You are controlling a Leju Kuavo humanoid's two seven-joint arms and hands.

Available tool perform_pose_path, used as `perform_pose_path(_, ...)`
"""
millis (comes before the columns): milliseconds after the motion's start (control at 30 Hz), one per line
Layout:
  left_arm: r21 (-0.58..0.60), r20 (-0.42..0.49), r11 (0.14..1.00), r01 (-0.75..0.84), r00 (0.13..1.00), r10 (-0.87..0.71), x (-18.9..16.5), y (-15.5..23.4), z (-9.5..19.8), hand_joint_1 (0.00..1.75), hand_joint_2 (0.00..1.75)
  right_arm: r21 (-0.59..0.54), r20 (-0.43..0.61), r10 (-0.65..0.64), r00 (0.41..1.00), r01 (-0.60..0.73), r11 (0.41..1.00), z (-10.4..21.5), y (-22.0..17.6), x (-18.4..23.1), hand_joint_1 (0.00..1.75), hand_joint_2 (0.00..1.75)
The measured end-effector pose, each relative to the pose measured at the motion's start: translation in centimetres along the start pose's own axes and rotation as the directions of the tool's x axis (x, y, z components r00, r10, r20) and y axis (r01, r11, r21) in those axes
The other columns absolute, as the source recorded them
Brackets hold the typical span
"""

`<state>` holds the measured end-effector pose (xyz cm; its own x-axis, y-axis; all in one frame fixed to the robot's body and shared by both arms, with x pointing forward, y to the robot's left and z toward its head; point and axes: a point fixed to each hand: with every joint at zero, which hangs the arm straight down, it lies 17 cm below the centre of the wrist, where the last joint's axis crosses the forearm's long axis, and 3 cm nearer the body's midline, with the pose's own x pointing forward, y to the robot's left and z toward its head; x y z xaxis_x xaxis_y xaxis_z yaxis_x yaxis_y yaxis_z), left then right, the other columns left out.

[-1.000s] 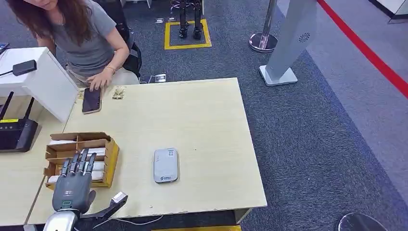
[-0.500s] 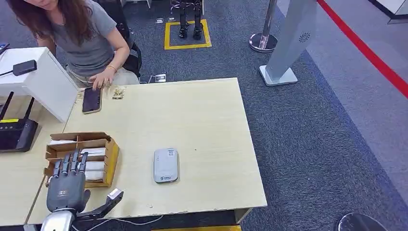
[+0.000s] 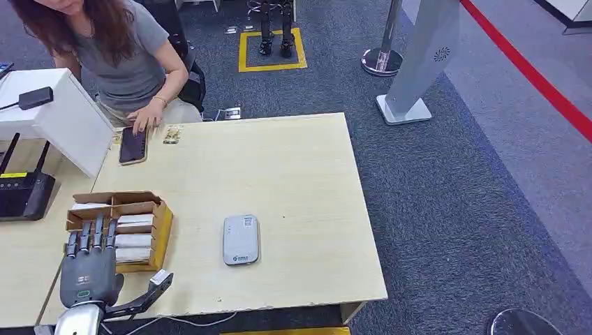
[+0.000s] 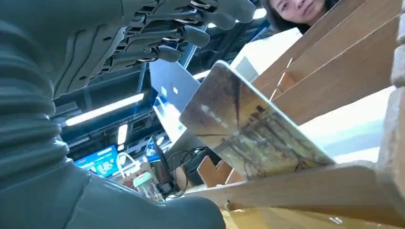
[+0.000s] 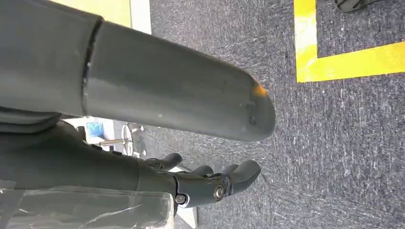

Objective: Pass the card to the sensor for recognition and then transmit it.

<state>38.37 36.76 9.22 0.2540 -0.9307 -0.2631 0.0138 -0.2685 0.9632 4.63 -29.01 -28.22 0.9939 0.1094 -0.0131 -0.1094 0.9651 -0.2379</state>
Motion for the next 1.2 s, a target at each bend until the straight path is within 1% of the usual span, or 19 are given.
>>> perform_pose_path(900, 0.028, 0.019, 1.0, -0.014, 1.0, 0.014, 0.44, 0.84, -0.47, 0.0, 1.75, -0.001, 0.01, 0.014, 1.0, -0.014, 1.0, 0.01, -0.01, 0.19, 0.0, 0.0)
perform_pose_path(933, 0.029, 0.02, 0.999, -0.015, 1.0, 0.014, 0.45, 0.86, -0.47, 0.28, 1.75, -0.001, 0.01, 0.014, 1.0, -0.014, 1.0, 0.01, -0.01, 0.2, 0.0, 0.0)
perform_pose_path(967, 0.03, 0.021, 0.999, -0.016, 1.0, 0.015, 0.47, 0.88, -0.47, 1.41, 1.75, -0.001, 0.01, 0.016, 1.0, -0.016, 1.0, 0.01, -0.02, 0.2, 0.0, 0.0)
perform_pose_path(1000, 0.03, 0.022, 0.999, -0.016, 1.0, 0.015, 0.48, 0.88, -0.47, 1.75, 1.75, -0.001, 0.011, 0.016, 1.0, -0.016, 1.0, 0.01, -0.01, 0.22, 0.0, 0.0)
perform_pose_path(1200, 0.029, 0.012, 0.999, -0.016, 1.0, 0.015, 0.5, 0.87, -0.38, 1.75, 1.75, 0.002, 0.013, 0.017, 1.0, -0.017, 1.0, 0.03, 0.03, 0.34, 0.0, 0.0)
